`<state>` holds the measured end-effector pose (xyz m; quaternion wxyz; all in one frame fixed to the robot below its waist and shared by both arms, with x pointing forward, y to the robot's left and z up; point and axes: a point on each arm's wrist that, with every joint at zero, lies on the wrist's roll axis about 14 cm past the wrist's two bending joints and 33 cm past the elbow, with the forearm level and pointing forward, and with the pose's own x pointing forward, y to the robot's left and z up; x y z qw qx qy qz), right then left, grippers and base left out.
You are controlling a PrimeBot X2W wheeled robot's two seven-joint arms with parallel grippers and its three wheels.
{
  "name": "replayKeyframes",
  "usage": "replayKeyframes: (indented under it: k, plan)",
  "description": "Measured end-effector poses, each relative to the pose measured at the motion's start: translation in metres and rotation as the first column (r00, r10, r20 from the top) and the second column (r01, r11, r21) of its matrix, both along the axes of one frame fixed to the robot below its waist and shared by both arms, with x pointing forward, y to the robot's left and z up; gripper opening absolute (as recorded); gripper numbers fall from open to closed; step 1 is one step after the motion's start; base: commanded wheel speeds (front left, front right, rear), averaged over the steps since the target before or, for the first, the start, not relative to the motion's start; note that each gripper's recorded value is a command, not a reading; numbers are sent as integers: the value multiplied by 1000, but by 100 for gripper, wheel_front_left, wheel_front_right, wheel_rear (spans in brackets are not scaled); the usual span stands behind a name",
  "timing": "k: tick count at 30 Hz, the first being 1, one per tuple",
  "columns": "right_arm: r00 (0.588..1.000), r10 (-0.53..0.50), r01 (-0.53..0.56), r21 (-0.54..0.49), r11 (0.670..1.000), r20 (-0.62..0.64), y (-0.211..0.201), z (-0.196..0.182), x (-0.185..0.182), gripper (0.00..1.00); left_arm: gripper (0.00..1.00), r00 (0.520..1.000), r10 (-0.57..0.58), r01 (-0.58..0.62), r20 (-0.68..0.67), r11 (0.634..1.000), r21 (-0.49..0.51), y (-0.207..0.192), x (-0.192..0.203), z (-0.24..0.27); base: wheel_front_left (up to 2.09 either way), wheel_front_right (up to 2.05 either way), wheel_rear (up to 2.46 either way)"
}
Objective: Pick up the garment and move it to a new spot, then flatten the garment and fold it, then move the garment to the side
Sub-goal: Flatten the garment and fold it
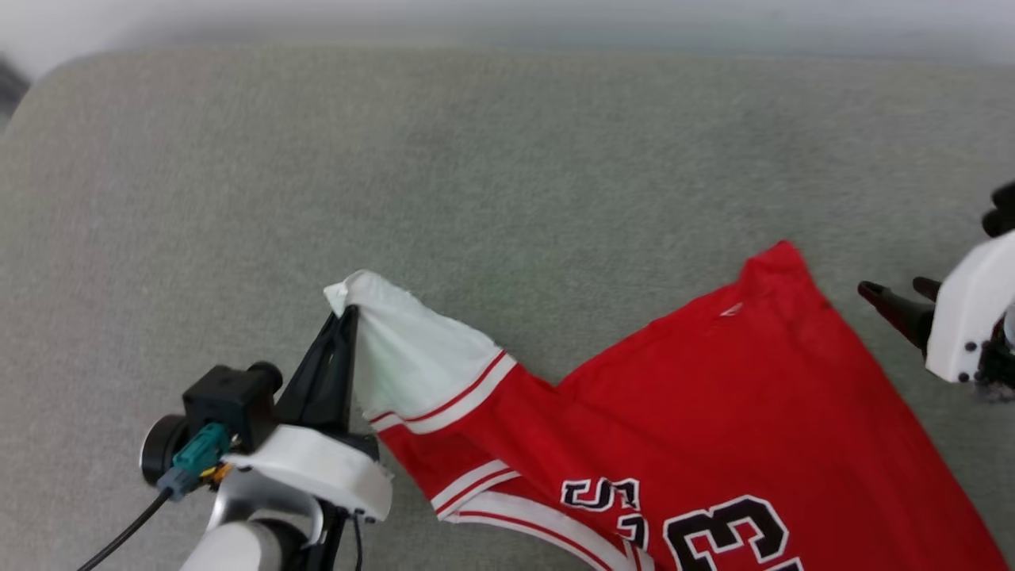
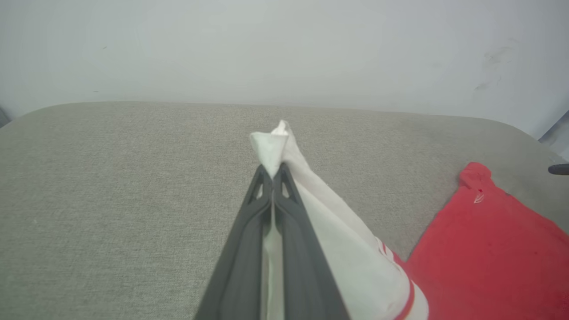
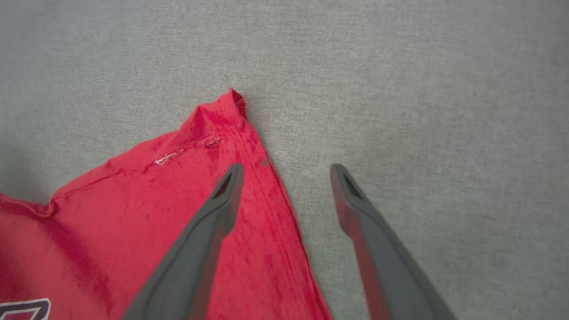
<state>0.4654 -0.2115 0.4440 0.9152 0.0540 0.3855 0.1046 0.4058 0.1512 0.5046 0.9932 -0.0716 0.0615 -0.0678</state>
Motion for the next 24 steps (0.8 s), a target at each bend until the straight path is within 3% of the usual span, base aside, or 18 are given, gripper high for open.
replayKeyframes:
  k: [4,13,14,15,16,20,24]
  plan:
    - [984,98,-101,-13,995,-152,27,-28,8,100,0,1000,10,-10,-4,1000,-1,3,10,-8,0,0,0]
    - [933,189,-197,5,980,-306,58,-79,20,100,0,998,44,-43,-54,999,6,11,19,-36,0,0,0]
    - [926,194,-203,6,979,-325,59,-83,19,91,0,997,48,-47,-61,999,8,13,19,-39,0,0,0]
    - [920,199,-208,10,978,-337,60,-85,18,38,0,997,50,-50,-66,999,8,13,19,-41,0,0,0]
    - [916,202,-210,15,978,-347,61,-86,17,3,0,996,52,-52,-68,999,6,14,19,-41,0,0,0]
    - [906,212,-221,17,975,-367,60,-87,10,0,0,996,56,-57,-70,998,-6,14,18,-42,0,0,0]
    - [926,214,-220,15,975,-311,60,-77,9,0,0,996,67,-67,-61,998,-2,19,14,-37,0,0,0]
